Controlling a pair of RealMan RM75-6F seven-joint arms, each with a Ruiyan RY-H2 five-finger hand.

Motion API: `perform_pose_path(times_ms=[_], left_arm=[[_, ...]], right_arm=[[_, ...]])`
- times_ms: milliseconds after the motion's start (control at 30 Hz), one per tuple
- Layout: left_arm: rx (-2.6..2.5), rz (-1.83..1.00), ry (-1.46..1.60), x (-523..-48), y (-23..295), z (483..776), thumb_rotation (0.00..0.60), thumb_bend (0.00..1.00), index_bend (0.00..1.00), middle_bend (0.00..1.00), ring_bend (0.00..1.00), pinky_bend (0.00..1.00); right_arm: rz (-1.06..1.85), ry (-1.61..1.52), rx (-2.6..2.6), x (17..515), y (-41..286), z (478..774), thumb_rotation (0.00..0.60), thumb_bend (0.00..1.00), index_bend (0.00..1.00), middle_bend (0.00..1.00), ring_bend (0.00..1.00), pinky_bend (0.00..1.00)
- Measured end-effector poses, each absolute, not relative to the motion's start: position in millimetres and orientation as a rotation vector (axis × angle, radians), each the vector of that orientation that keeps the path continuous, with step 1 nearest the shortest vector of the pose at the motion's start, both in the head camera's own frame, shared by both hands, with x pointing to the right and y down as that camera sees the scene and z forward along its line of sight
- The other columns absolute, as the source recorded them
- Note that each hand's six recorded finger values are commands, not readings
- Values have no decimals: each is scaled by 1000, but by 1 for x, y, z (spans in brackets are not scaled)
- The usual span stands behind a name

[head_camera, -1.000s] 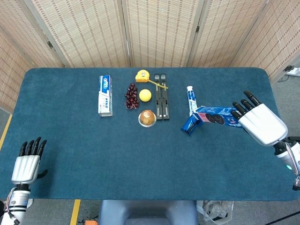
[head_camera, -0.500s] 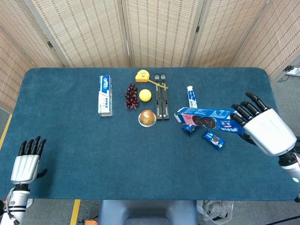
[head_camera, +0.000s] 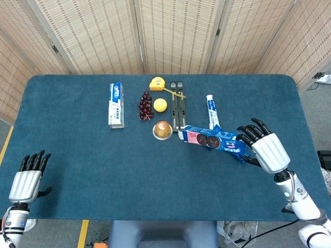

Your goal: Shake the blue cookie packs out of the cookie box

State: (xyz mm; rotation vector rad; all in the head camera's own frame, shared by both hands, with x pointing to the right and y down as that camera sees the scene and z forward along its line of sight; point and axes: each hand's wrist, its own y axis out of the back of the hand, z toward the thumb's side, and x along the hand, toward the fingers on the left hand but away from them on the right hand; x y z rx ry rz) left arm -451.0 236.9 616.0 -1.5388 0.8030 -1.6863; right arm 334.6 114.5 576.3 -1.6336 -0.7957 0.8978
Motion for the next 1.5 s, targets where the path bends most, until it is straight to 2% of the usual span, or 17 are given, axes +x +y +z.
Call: perform_pose_path(times_ms=[67, 167, 233, 300, 367, 400, 533, 733, 1167, 1300, 1500], left_arm=[[-1547, -1681, 814, -452, 236, 614, 600, 194, 0, 0, 0, 0], [-1555, -1679, 812, -452, 237, 613, 600, 194, 0, 0, 0, 0], [-1559, -1679, 805, -451, 238, 613, 600, 194, 0, 0, 0, 0], [-1561, -1677, 803, -451, 238, 614, 600, 194, 0, 0, 0, 0], [-1564, -1676, 804, -450, 238, 613, 600, 194, 0, 0, 0, 0], [-1564, -1677, 803, -451, 238, 613, 600, 194, 0, 0, 0, 0], [-1566, -1679, 799, -451, 238, 614, 600, 194, 0, 0, 0, 0], [-1580, -1678, 798, -450, 239, 613, 600, 194, 0, 0, 0, 0], [-1577, -1645, 844, -455, 236, 599, 600, 194, 0, 0, 0, 0], [-1574, -1615, 841, -452, 238, 595, 600, 194, 0, 0, 0, 0], [-1558, -1609, 830, -448, 243, 593, 600, 194, 0, 0, 0, 0]], right_arm=[[908, -826, -1687, 339, 116, 591, 600, 223, 542, 302, 290, 173], [936, -863, -1772, 346, 119, 613, 600, 223, 437, 235, 247, 171], [972, -867, -1815, 352, 121, 626, 600, 223, 327, 158, 200, 161], [1028, -848, -1848, 358, 123, 639, 600, 223, 124, 35, 106, 115], [1097, -816, -1864, 365, 124, 650, 600, 222, 18, 0, 38, 57], [1131, -799, -1866, 368, 124, 653, 600, 222, 0, 0, 10, 22], [1260, -740, -1856, 383, 124, 656, 600, 223, 0, 0, 0, 0], [1377, -683, -1773, 396, 130, 639, 600, 222, 0, 0, 0, 0], [1472, -976, -1509, 437, 194, 583, 600, 222, 0, 0, 0, 0], [1486, -1038, -1461, 449, 217, 581, 600, 222, 0, 0, 0, 0], [1462, -1054, -1530, 447, 225, 582, 600, 223, 0, 0, 0, 0]])
